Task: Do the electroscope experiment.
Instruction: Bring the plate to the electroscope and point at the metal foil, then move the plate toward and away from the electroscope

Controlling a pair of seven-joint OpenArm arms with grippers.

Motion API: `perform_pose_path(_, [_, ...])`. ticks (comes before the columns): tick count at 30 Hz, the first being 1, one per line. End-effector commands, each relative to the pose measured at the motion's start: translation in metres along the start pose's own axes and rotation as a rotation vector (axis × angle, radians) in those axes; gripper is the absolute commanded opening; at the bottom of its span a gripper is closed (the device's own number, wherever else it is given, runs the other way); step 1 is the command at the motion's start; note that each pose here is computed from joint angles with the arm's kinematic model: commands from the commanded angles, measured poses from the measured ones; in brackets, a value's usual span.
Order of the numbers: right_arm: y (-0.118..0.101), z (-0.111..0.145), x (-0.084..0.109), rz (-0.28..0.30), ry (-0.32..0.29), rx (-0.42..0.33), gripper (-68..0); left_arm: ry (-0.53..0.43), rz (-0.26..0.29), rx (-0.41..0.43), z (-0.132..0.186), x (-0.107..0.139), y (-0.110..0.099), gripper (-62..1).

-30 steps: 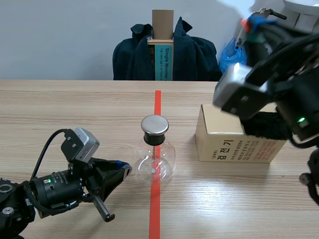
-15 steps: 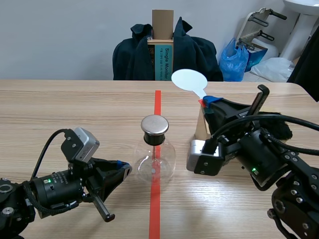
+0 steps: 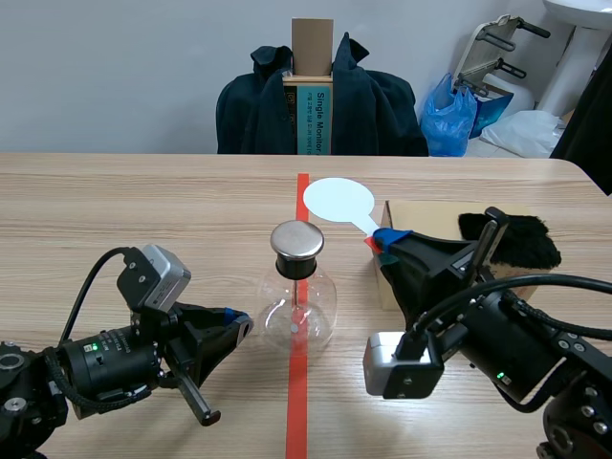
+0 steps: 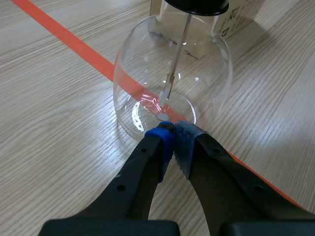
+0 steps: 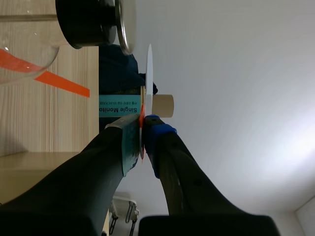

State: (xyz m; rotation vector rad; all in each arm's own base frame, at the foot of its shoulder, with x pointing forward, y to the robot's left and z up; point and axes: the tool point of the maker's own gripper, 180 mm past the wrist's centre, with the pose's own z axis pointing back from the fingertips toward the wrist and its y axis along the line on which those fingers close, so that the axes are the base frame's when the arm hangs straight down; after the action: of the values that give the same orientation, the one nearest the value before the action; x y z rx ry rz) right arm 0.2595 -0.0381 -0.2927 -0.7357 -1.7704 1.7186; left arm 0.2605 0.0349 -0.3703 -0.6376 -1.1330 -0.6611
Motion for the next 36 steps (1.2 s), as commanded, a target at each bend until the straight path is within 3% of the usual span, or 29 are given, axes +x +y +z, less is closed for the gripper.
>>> perform_pose_path(1, [-0.016, -0.001, -0.003, 0.035, -0.015, -0.050, -66.9, -0.042, -0.008, -0.006, -0.002, 0.013, 0.000, -58.2])
perform_pose_path(13, [-0.018, 0.001, 0.019, 0.052, -0.134, -0.067, -66.9, -0.042, -0.007, -0.006, -0.002, 0.013, -0.001, -58.2])
perform_pose_path(22, [-0.018, 0.002, 0.028, 0.054, -0.188, -0.066, -66.9, -0.042, -0.008, -0.006, -0.002, 0.013, 0.000, -58.2])
perform_pose_path(31, [-0.017, 0.004, 0.034, 0.052, -0.214, -0.063, -66.9, -0.042, -0.008, -0.006, -0.002, 0.013, 0.000, -58.2])
perform_pose_path(36, [-0.016, 0.004, 0.027, 0.052, -0.181, -0.059, -66.9, -0.042, -0.008, -0.006, -0.002, 0.013, 0.000, -58.2])
